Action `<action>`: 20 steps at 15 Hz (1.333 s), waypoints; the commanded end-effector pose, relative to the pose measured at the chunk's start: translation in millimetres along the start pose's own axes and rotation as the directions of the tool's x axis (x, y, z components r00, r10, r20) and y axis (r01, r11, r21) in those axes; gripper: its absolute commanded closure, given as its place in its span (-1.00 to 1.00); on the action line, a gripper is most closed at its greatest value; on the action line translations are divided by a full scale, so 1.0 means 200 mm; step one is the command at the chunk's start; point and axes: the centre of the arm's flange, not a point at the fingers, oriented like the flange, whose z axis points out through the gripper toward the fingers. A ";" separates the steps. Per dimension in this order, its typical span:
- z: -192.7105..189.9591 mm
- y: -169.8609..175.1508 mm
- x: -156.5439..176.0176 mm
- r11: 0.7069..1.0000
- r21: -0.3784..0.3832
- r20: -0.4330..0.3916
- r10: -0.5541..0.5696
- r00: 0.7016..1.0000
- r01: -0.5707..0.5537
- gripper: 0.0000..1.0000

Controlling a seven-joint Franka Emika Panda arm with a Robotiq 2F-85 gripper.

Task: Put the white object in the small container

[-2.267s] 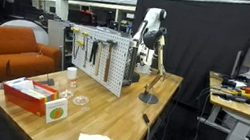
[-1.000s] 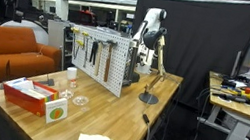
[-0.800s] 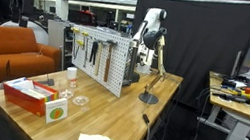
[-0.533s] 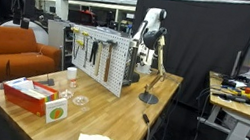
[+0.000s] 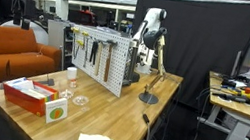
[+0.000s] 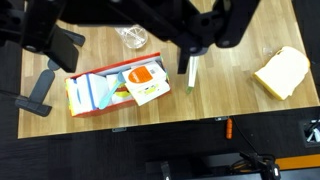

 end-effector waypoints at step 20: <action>0.38 -0.38 0.44 0.990 -0.053 -0.039 -0.131 0.991 0.129 -1.00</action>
